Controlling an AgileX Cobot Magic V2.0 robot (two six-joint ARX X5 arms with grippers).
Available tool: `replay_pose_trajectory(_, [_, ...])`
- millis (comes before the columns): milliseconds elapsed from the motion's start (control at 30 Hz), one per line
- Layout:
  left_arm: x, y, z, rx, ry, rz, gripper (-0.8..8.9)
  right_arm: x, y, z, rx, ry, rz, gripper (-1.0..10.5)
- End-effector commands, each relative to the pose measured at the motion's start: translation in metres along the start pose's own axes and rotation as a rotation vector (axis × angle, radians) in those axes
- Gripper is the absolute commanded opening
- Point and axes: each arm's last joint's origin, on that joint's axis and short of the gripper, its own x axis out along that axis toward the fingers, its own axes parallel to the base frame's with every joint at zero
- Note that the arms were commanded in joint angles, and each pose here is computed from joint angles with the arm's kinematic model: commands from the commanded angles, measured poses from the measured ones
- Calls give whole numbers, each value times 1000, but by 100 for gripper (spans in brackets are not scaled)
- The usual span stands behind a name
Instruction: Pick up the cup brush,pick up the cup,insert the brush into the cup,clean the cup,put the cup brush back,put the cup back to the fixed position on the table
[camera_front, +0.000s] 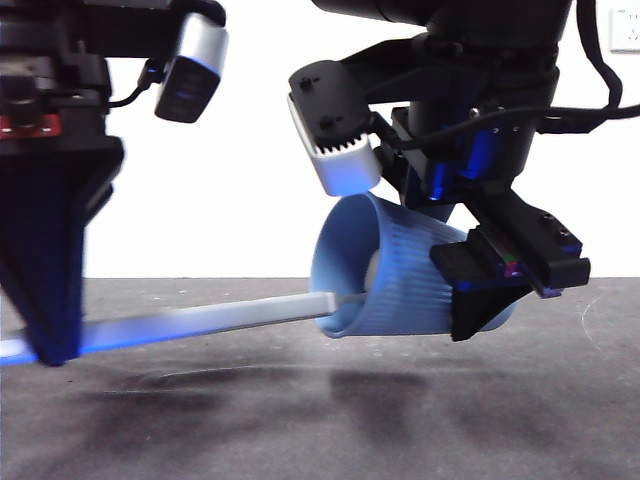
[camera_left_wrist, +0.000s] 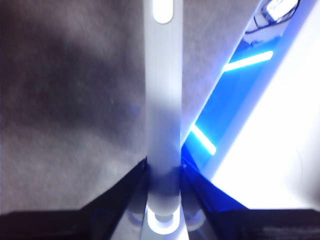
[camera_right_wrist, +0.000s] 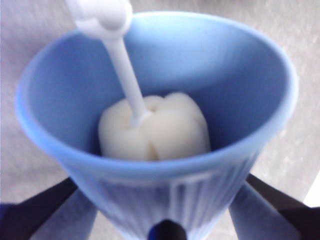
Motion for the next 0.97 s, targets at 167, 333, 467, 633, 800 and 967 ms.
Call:
replay_pose_trajectory(167, [-6, -3, -9, -16, 34, -5, -9, 2, 3, 3, 16, -6, 10, -12])
replay_pose_trajectory(333, [-18, -3, -21, -28, 75, 49, -9, 2, 3, 2, 13, 1, 12, -12])
replay_pose_trajectory(467, [-29, -2, -34, -53, 98, 64, -9, 2, 3, 2, 23, 1, 12, -12])
replay_pose_trajectory(633, [-46, -1, -49, -87, 81, 107, -9, 2, 3, 2, 51, 2, 11, -12])
replay_pose_trajectory(800, [-63, -2, -69, -132, 56, 131, -9, 2, 3, 2, 107, -1, 8, -12])
replay_pose_trajectory(967, [-78, -7, -90, -184, 29, 144, -9, 1, 1, 2, 225, -10, -4, -12])
